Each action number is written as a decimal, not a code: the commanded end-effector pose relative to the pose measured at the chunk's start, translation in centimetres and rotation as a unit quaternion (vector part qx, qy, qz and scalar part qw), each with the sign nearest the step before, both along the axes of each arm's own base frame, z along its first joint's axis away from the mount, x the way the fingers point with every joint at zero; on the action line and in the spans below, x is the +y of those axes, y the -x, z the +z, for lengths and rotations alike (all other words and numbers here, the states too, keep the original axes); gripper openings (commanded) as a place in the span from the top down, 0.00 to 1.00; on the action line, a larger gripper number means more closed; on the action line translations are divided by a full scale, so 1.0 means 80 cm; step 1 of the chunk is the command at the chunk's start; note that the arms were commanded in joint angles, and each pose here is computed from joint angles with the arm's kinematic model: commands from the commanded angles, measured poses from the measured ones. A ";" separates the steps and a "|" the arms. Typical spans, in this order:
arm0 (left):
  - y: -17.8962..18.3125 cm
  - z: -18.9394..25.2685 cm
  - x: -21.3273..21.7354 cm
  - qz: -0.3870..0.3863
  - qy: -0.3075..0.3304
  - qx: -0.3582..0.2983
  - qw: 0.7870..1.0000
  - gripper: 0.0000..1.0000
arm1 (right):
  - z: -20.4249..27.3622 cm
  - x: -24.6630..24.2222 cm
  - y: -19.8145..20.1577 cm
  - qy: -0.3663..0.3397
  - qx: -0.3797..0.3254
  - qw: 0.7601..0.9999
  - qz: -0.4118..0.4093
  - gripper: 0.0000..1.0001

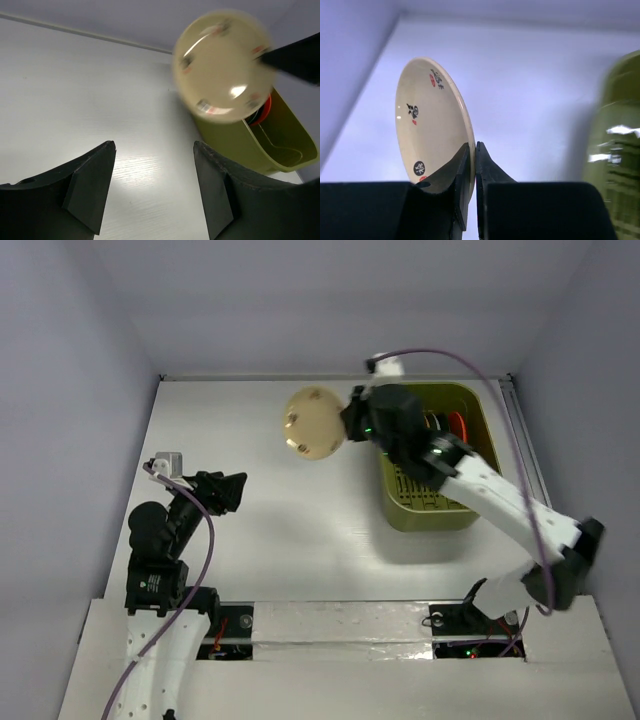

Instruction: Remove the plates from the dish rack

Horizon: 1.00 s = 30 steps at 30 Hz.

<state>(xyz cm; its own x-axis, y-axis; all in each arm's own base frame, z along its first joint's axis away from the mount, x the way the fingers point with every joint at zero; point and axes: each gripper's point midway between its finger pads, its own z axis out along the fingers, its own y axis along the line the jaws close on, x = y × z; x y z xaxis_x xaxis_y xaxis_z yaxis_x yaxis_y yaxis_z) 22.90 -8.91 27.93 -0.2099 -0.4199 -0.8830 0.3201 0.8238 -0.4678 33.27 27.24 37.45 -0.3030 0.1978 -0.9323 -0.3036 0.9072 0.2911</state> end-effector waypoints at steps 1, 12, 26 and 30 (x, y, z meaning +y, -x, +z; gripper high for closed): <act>-0.003 0.016 0.016 0.037 0.002 -0.022 0.999 0.40 | -0.057 0.093 -0.010 -0.010 0.040 0.997 0.065 1.00; -0.005 0.013 0.018 0.042 0.002 -0.018 0.999 0.44 | -0.215 0.171 -0.054 0.023 0.128 0.988 0.079 1.00; -0.002 0.015 0.013 0.030 0.003 -0.023 0.999 0.44 | -0.353 0.130 -0.068 0.124 0.193 0.973 -0.023 0.82; -0.003 0.013 0.012 0.027 0.003 -0.021 0.999 0.44 | -0.365 0.116 -0.067 0.141 0.195 0.970 -0.042 0.67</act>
